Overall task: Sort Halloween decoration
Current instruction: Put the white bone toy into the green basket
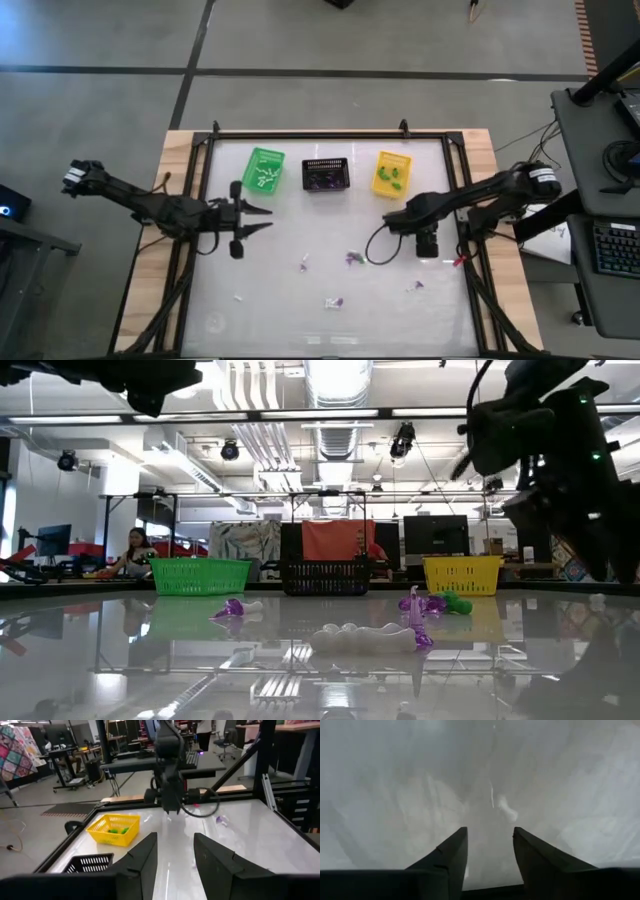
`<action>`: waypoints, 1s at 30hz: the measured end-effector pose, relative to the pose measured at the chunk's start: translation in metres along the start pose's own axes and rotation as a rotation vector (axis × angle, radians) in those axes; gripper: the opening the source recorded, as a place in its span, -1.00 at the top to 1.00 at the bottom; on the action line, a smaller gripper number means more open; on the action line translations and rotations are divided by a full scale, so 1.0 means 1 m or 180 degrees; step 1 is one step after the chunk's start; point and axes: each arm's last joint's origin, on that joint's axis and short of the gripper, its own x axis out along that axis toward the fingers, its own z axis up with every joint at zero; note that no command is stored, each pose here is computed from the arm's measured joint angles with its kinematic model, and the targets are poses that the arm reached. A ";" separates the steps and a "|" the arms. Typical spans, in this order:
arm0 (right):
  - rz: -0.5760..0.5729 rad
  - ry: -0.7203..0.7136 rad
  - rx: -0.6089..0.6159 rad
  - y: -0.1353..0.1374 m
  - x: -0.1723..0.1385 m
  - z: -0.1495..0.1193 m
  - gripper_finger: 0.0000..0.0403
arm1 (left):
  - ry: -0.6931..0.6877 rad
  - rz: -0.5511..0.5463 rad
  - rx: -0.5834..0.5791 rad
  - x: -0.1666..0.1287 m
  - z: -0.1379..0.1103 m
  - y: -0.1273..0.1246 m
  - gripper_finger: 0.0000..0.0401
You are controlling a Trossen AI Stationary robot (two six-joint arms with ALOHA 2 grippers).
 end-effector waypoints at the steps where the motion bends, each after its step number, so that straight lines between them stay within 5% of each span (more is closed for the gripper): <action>1: -0.0040 0.0048 -0.0039 0.002 0.002 0.001 0.23 | -0.0007 0.0000 -0.0002 0.000 0.000 0.000 0.45; 13: -0.0340 0.0417 -0.0030 0.003 0.025 0.013 0.38 | 0.0064 -0.0006 0.0130 0.001 -0.002 -0.001 0.45; 24: -0.0043 0.0262 -0.0162 0.006 0.029 0.023 0.91 | 0.0088 -0.0010 0.0143 0.002 -0.003 -0.001 0.45; 30: 0.0055 0.0071 0.0091 0.004 0.020 0.022 0.96 | 0.0122 -0.0016 0.0153 0.004 -0.005 -0.002 0.45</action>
